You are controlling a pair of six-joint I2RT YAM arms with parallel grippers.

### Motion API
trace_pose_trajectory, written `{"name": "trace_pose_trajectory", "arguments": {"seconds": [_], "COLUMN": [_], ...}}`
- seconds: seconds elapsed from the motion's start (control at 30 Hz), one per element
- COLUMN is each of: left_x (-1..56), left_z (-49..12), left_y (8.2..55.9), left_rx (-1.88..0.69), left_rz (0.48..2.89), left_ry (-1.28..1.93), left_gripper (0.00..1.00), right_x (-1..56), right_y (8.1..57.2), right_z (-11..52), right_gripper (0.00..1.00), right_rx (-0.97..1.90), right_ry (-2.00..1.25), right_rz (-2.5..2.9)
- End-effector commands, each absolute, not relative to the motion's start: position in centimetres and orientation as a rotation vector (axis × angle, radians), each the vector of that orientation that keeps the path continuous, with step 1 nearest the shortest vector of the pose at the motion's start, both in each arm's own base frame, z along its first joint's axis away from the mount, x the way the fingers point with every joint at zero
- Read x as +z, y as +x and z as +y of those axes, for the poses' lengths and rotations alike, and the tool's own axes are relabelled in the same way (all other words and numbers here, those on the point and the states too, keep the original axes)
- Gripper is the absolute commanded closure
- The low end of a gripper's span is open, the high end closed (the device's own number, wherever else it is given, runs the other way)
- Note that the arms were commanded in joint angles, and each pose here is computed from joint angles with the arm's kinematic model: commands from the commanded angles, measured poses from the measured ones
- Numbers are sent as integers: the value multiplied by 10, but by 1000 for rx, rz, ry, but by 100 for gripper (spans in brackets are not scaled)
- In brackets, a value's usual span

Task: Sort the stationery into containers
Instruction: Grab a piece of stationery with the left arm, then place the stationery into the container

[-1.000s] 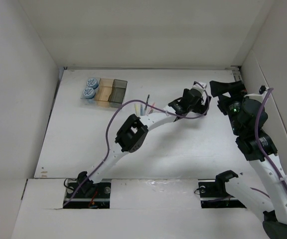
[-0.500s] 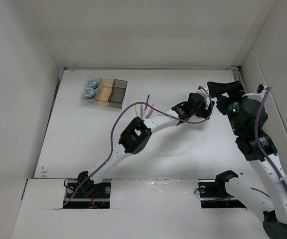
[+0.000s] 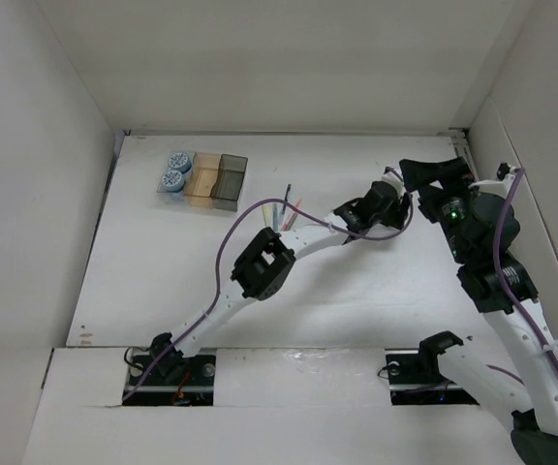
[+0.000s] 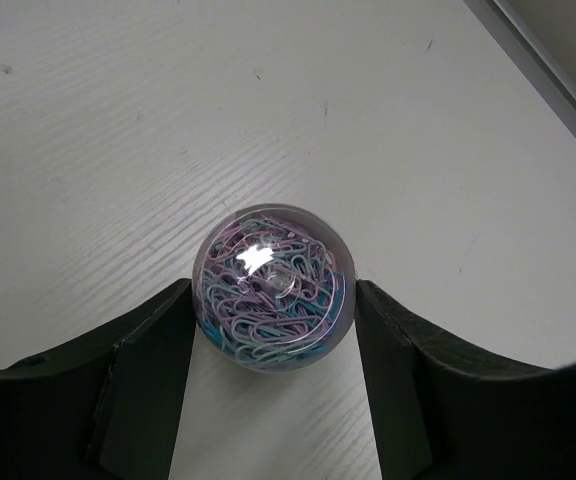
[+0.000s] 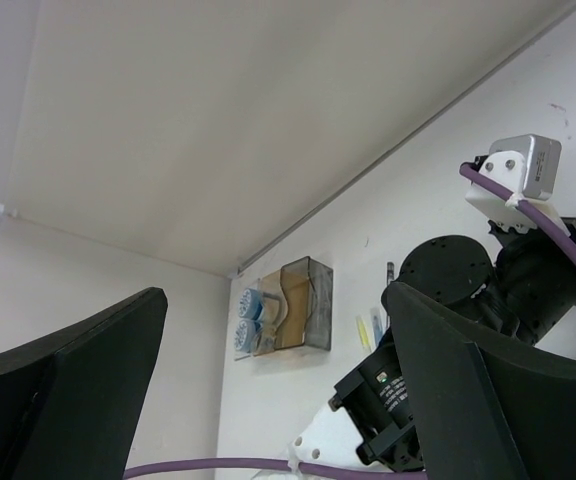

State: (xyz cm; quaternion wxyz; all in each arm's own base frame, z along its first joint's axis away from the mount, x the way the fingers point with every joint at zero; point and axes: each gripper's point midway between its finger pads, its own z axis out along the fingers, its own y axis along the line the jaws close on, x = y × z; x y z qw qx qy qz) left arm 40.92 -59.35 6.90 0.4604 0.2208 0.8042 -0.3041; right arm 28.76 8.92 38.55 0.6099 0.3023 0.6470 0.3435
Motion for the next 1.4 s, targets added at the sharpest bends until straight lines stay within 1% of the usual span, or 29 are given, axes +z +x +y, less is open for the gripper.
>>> {"name": "trace_pose_trajectory", "arguments": {"seconds": [0.0, 0.17, 0.2, 0.27, 0.3, 0.4, 0.47, 0.5, 0.53, 0.6, 0.63, 0.67, 0.73, 0.77, 0.8, 0.83, 0.87, 0.9, 0.93, 0.97, 1.0, 1.03, 1.07, 1.1, 1.13, 1.17, 1.2, 1.23, 1.37], "left_x": [106, 125, 144, 150, 172, 206, 223, 216, 241, 256, 252, 269, 265, 282, 282, 284, 272, 289, 288, 278, 289, 287, 286, 279, 281, 276, 272, 271, 252], "left_z": [-602, -595, -594, -589, -587, -576, -567, -560, -550, -539, -525, -515, -487, -469, -447, -430, -413, -377, -358, -337, -315, -277, -257, -237, -200, -184, -151, -149, -86], "left_y": [416, 409, 408, 405, 404, 396, 393, 391, 391, 390, 398, 398, 415, 421, 437, 445, 450, 466, 474, 480, 486, 503, 509, 513, 523, 527, 532, 529, 538], "left_rx": [-786, -807, -822, -826, -844, -876, -879, -859, -856, -834, -793, -798, -739, -718, -700, -683, -661, -628, -618, -593, -583, -536, -524, -495, -431, -400, -338, -336, -239], "left_rz": [1884, 1860, 1834, 1828, 1795, 1750, 1725, 1742, 1704, 1684, 1701, 1681, 1700, 1679, 1692, 1695, 1715, 1684, 1690, 1709, 1689, 1690, 1688, 1701, 1687, 1687, 1689, 1692, 1708], "left_ry": [499, 497, 487, 485, 473, 448, 427, 422, 385, 366, 338, 322, 274, 233, 176, 135, 110, 34, -15, -53, -99, -171, -222, -257, -322, -351, -419, -419, -523], "left_gripper": [47, 59, 60, 61, 61, 64, 64, 64, 65, 65, 65, 65, 67, 67, 67, 67, 67, 67, 67, 67, 67, 67, 67, 67, 67, 67, 67, 67, 67], "right_x": [398, 406, 406, 414, 411, 427, 432, 434, 438, 444, 446, 446, 442, 440, 435, 433, 428, 428, 421, 418, 416, 410, 402, 395, 390, 385, 372, 375, 356], "right_y": [283, 275, 275, 272, 272, 260, 255, 252, 247, 242, 239, 239, 241, 243, 245, 247, 248, 247, 250, 253, 255, 258, 264, 269, 272, 276, 281, 282, 289], "right_z": [95, 90, 90, 88, 88, 84, 80, 79, 77, 75, 74, 72, 73, 74, 76, 79, 81, 84, 87, 90, 91, 97, 102, 104, 109, 113, 120, 120, 132], "right_gripper": [2, 4, 4, 4, 4, 4, 4, 4, 4, 4, 4, 4, 5, 6, 7, 10, 19, 26, 34, 48, 53, 62, 69, 78, 83, 87, 92, 93, 93], "right_rx": [827, 835, 835, 845, 839, 848, 847, 851, 858, 866, 870, 863, 859, 855, 856, 861, 863, 875, 877, 883, 882, 891, 889, 883, 893, 905, 903, 916, 929], "right_ry": [650, 650, 650, 646, 649, 635, 639, 637, 634, 631, 630, 637, 638, 640, 635, 628, 623, 610, 606, 599, 600, 589, 584, 587, 574, 575, 569, 574, 569], "right_rz": [1458, 1425, 1425, 1406, 1417, 1386, 1370, 1361, 1346, 1331, 1322, 1319, 1327, 1336, 1350, 1364, 1377, 1384, 1398, 1405, 1407, 1428, 1455, 1470, 1495, 1503, 1549, 1536, 1570]}}
